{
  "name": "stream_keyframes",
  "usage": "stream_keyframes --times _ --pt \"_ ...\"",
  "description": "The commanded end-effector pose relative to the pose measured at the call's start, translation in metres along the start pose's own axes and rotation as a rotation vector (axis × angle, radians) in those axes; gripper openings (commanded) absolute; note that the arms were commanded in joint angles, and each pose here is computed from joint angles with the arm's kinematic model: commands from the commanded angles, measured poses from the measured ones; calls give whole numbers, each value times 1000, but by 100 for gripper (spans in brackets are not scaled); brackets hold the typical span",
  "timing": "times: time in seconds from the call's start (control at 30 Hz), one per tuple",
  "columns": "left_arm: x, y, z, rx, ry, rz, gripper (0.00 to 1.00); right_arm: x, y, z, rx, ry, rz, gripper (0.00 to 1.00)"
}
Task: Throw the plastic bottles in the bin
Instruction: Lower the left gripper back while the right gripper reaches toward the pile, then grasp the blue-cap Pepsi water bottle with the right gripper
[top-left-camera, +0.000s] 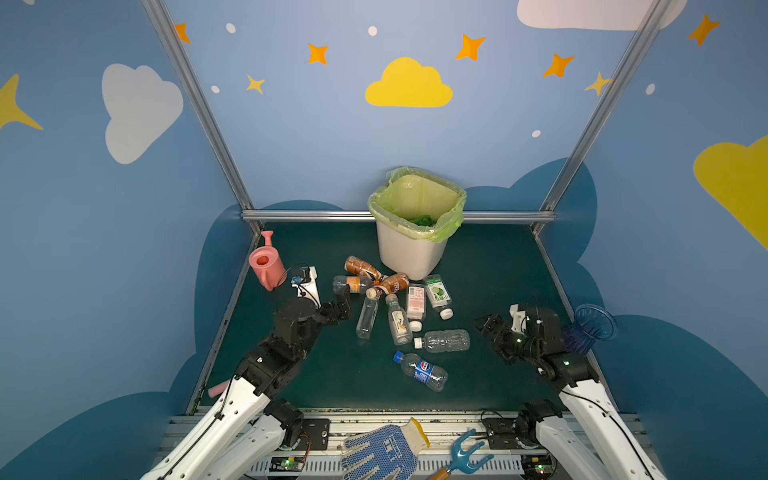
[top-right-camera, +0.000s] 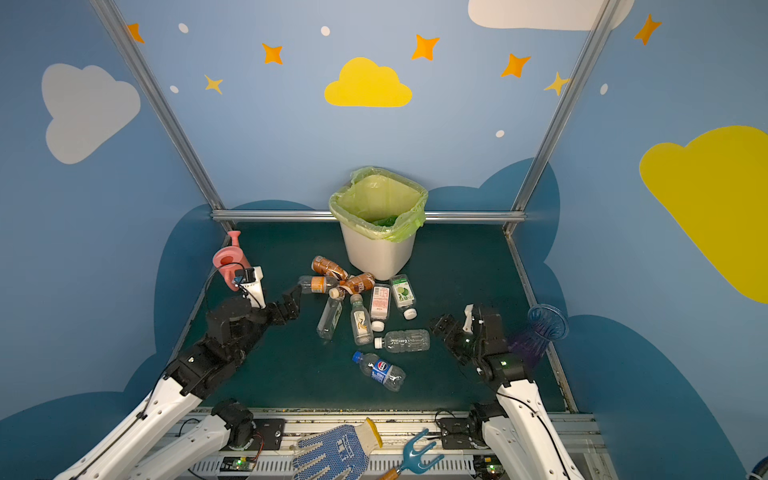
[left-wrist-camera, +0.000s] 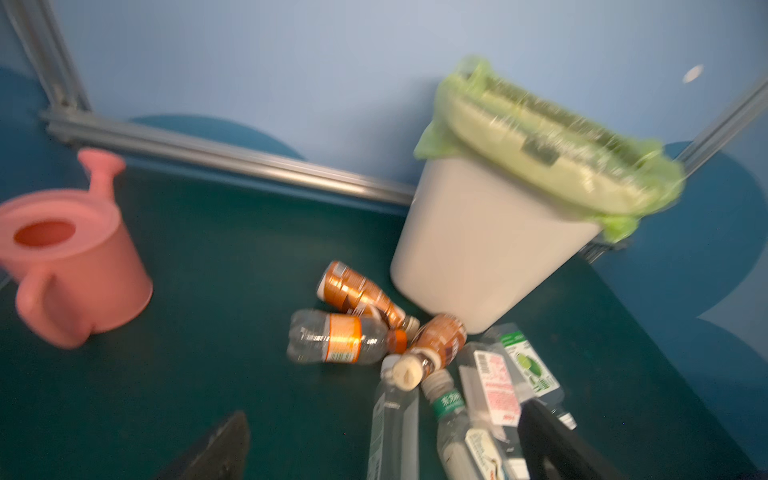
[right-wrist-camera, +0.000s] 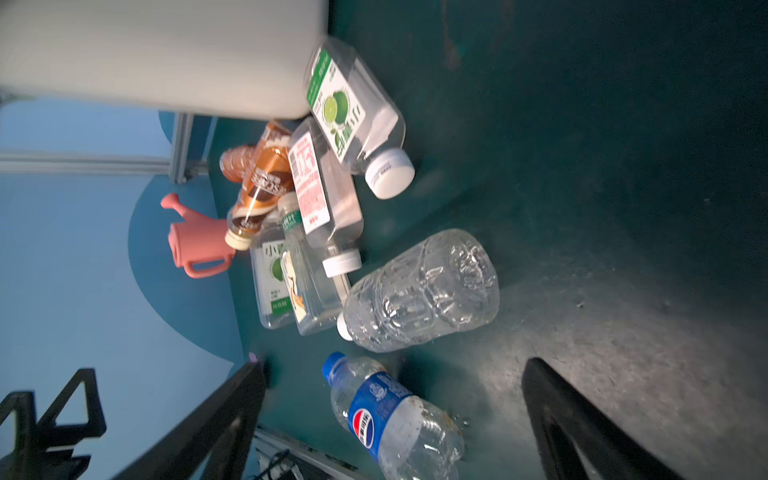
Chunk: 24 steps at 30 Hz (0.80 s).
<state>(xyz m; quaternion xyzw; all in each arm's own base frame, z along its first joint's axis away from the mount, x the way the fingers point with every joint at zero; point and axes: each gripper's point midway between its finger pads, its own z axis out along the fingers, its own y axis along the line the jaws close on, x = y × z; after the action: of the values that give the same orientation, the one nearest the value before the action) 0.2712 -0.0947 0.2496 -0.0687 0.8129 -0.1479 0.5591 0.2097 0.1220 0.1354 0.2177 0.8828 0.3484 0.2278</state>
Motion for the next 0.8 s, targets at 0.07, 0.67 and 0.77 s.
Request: stream_keyframes --times 0.07,0.67,0.77 --pt "41 36 -7 -93 37 -108 100 25 9 16 42 33 -191 96" --pt "104 69 -17 -149 124 -244 100 116 50 59 221 272 -885 97" --pt "103 70 -19 -154 123 -244 100 125 46 64 262 330 -942 97"
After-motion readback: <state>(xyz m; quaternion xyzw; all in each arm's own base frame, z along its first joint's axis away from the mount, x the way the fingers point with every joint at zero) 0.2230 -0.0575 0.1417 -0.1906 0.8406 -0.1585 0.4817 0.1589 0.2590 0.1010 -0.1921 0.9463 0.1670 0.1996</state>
